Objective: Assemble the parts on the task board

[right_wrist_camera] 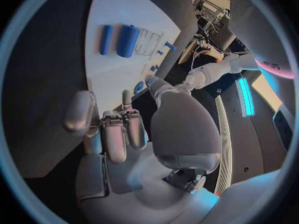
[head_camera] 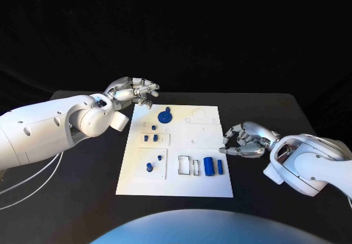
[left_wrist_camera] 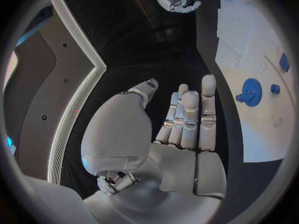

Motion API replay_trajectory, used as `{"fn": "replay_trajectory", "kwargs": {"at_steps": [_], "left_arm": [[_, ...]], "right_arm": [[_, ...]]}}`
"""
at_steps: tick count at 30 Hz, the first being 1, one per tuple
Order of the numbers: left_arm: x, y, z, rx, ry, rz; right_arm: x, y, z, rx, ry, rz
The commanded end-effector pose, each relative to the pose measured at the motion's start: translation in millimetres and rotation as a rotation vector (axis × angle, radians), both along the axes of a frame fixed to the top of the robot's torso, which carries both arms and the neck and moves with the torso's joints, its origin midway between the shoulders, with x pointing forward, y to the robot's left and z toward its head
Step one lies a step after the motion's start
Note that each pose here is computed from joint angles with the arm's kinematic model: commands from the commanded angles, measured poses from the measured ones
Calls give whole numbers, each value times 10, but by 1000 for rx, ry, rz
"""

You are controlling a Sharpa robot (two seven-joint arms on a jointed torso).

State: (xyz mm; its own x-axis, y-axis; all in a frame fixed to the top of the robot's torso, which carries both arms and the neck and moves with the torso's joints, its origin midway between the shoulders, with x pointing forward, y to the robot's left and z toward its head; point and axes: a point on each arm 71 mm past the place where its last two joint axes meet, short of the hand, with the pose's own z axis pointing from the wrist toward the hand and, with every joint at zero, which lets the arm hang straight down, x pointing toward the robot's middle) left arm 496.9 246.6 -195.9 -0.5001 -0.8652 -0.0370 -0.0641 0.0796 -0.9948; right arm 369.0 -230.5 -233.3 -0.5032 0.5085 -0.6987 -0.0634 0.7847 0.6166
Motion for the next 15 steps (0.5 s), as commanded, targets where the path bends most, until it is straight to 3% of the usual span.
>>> {"fn": "replay_trajectory", "kwargs": {"at_steps": [1, 8, 15], "left_arm": [[-14, -32, 11, -12, -3, -26], [-36, -54, 18, -16, -3, -35], [-57, -70, 27, -19, -4, -40]], "right_arm": [[-61, -15, -64, -95, -12, -44], [-169, 90, -213, -139, -24, -50], [-199, 217, -332, -168, -5, -33]]}}
